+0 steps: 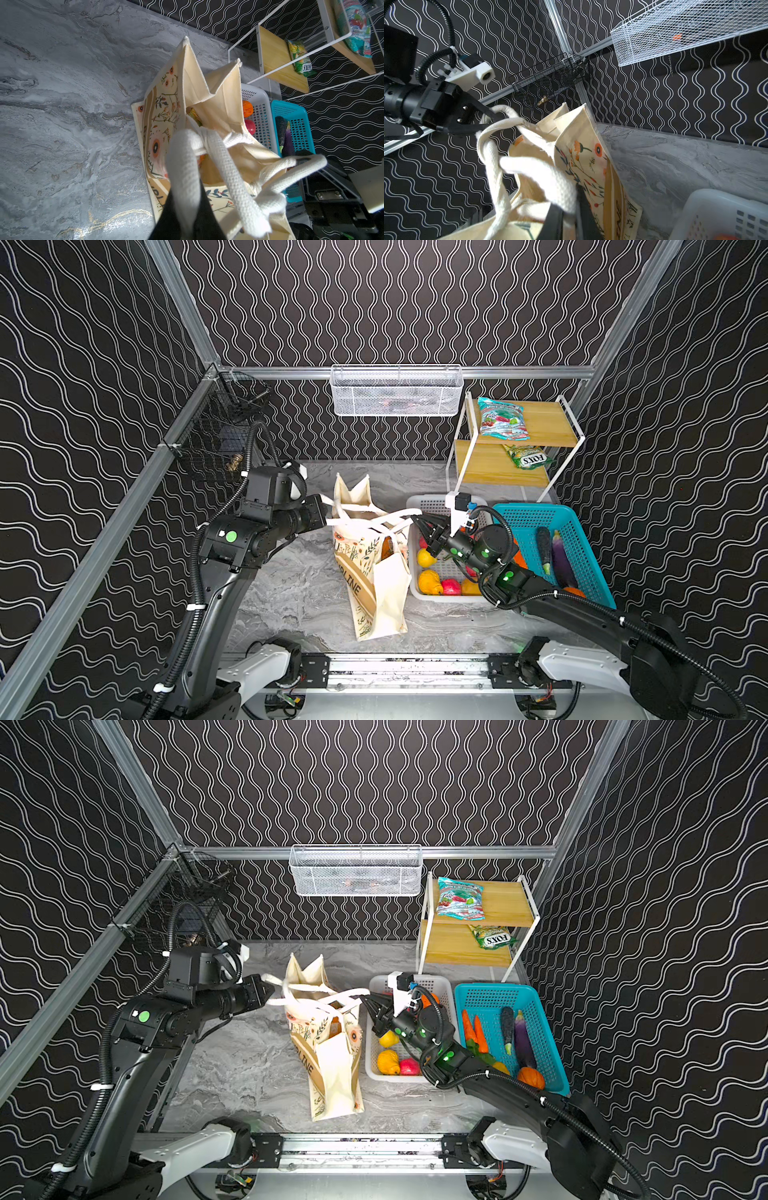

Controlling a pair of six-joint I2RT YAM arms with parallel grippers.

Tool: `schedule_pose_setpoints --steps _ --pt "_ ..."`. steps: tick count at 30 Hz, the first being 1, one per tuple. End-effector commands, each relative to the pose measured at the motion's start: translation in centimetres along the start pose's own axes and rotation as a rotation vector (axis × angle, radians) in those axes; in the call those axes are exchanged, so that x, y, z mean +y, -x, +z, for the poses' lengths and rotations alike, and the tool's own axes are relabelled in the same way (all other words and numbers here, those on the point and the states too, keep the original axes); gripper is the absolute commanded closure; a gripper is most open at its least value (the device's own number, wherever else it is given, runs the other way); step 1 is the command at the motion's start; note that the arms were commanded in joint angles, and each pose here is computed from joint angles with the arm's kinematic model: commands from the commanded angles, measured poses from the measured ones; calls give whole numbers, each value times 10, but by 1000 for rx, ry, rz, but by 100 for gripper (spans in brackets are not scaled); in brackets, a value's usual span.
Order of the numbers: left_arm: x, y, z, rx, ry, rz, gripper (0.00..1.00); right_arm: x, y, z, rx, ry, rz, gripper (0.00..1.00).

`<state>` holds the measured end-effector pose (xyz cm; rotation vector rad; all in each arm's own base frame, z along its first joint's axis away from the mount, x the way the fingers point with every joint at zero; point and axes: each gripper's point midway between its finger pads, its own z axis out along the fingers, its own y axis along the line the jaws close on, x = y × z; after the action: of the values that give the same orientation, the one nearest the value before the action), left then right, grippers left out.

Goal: Place the food into the grocery bag and tie it

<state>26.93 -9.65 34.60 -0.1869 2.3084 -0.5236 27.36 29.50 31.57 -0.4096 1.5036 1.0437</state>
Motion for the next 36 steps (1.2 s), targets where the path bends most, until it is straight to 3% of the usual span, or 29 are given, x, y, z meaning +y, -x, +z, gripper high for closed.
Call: schedule_pose_setpoints --steps 1,12,20,29,36 --pt "29 11 -11 -74 159 25 100 -25 18 -2 -66 -119 5 94" --pt "44 4 -8 -55 228 19 100 -52 14 -18 -66 -229 15 92" --pt "67 9 -19 -87 348 -2 100 -79 25 -31 -83 -315 23 93" --pt "86 12 -35 -135 464 2 100 -92 38 -22 -68 -340 -8 93" --pt "100 17 -66 -241 541 -19 100 -92 52 1 -67 -307 -31 93"
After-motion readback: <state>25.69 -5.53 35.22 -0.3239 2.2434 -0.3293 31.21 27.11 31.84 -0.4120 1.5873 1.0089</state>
